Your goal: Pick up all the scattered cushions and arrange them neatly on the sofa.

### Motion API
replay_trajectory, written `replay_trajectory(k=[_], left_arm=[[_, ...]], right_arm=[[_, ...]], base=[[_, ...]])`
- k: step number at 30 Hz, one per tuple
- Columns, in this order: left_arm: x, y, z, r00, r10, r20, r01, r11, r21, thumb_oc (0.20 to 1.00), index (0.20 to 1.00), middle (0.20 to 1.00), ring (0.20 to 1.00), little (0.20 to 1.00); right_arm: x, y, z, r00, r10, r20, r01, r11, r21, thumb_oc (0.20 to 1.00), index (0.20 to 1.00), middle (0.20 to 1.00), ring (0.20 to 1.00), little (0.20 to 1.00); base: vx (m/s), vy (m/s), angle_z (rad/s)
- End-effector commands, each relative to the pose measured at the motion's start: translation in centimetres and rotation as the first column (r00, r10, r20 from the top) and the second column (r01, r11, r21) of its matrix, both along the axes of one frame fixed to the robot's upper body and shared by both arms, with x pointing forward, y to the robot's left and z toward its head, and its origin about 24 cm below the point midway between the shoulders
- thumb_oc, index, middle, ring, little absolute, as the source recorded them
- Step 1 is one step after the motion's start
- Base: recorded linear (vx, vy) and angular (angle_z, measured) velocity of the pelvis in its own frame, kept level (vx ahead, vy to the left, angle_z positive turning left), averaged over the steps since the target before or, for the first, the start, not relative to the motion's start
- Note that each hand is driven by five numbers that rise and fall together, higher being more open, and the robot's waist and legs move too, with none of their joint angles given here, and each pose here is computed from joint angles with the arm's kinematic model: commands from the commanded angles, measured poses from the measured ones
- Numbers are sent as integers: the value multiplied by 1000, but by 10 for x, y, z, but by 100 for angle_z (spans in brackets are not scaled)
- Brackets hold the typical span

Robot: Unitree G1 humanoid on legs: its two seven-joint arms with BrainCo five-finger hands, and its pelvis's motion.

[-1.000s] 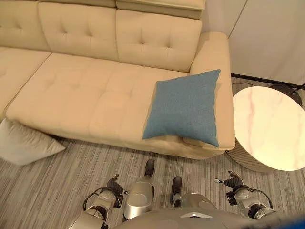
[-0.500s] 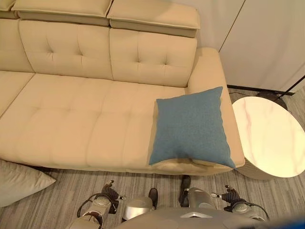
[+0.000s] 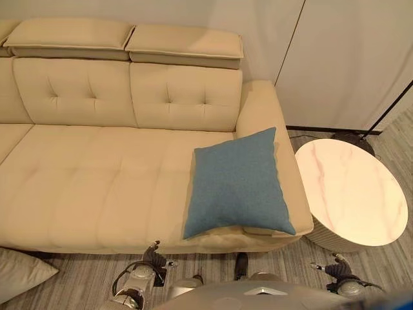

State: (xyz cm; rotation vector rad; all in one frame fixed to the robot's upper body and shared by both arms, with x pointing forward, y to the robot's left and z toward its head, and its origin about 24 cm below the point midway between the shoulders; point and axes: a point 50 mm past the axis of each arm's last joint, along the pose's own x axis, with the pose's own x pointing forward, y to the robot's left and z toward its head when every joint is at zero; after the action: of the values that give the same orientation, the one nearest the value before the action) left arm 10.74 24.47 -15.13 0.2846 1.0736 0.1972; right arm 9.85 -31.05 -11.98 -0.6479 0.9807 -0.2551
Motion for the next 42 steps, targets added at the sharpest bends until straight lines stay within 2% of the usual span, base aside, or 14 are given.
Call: replay_trajectory(k=[1, 4, 5, 6, 7, 9, 12, 16, 23, 26, 30, 33, 36, 42], left_arm=[[18, 0, 5, 997, 19, 69, -19, 1000, 5, 1000, 1000, 1000, 1000, 1000], [8, 0, 2, 998, 46, 50, -46, 999, -13, 1000, 1000, 1000, 1000, 1000], [8, 0, 2, 998, 46, 50, -45, 999, -13, 1000, 1000, 1000, 1000, 1000], [7, -1, 2, 996, 64, 55, -63, 998, -22, 1000, 1000, 1000, 1000, 1000], [7, -1, 2, 996, 64, 55, -63, 998, -22, 1000, 1000, 1000, 1000, 1000], [11, -2, 4, 992, 93, 82, -90, 995, -36, 1000, 1000, 1000, 1000, 1000], [19, -3, 8, 989, 89, 122, -84, 996, -42, 1000, 1000, 1000, 1000, 1000], [24, -7, 8, 990, 69, 125, -64, 997, -42, 1000, 1000, 1000, 1000, 1000], [30, -12, 9, 990, 43, 135, -38, 999, -38, 1000, 1000, 1000, 1000, 1000], [53, -13, 19, 977, 15, 212, -11, 1000, -23, 1000, 1000, 1000, 1000, 1000], [86, -13, 39, 941, 17, 339, -11, 1000, -21, 1000, 1000, 1000, 1000, 1000], [126, -13, 68, 870, 36, 493, -23, 999, -31, 1000, 1000, 1000, 1000, 1000], [140, -15, 81, 830, 50, 556, -31, 999, -43, 1000, 1000, 1000, 1000, 1000], [141, -18, 82, 816, 90, 572, -58, 996, -75, 1000, 1000, 1000, 1000, 1000]], right_arm=[[46, -20, 35, 975, 35, 219, -15, 996, -93, 1000, 1000, 1000, 1000, 1000], [74, -29, 72, 897, -8, 442, 37, 998, -58, 1000, 1000, 1000, 1000, 1000], [73, -29, 72, 897, -8, 442, 38, 998, -58, 1000, 1000, 1000, 1000, 1000], [86, -26, 83, 841, -56, 538, 67, 998, -2, 1000, 1000, 1000, 1000, 1000], [86, -26, 83, 841, -56, 538, 68, 998, -2, 1000, 1000, 1000, 1000, 1000], [109, -12, 99, 737, -141, 661, 80, 989, 123, 1000, 1000, 1000, 1000, 1000], [129, 3, 100, 690, -209, 693, 79, 973, 215, 1000, 1000, 1000, 1000, 1000], [152, 32, 92, 685, -269, 677, 53, 945, 322, 1000, 1000, 1000, 1000, 1000], [148, 61, 69, 756, -266, 598, 26, 925, 379, 1000, 1000, 1000, 1000, 1000], [142, 74, 59, 804, -205, 559, -11, 933, 359, 1000, 1000, 1000, 1000, 1000], [145, 79, 58, 810, -194, 553, -23, 932, 362, 1000, 1000, 1000, 1000, 1000], [164, 85, 72, 779, -186, 598, -56, 930, 363, 1000, 1000, 1000, 1000, 1000], [177, 88, 85, 741, -184, 646, -83, 929, 361, 1000, 1000, 1000, 1000, 1000], [191, 102, 112, 657, -135, 742, -192, 922, 338, 1000, 1000, 1000, 1000, 1000]], base=[[6, 16, -4], [5, 17, -3], [9, 31, 0], [0, 0, 0], [12, 36, -2], [0, 0, 0], [-12, -1, 8], [1, -16, 20], [7, -6, 3], [-38, -4, -1], [-91, -9, 1], [-148, 3, 7], [-56, 48, 6], [-1, 47, 0]])
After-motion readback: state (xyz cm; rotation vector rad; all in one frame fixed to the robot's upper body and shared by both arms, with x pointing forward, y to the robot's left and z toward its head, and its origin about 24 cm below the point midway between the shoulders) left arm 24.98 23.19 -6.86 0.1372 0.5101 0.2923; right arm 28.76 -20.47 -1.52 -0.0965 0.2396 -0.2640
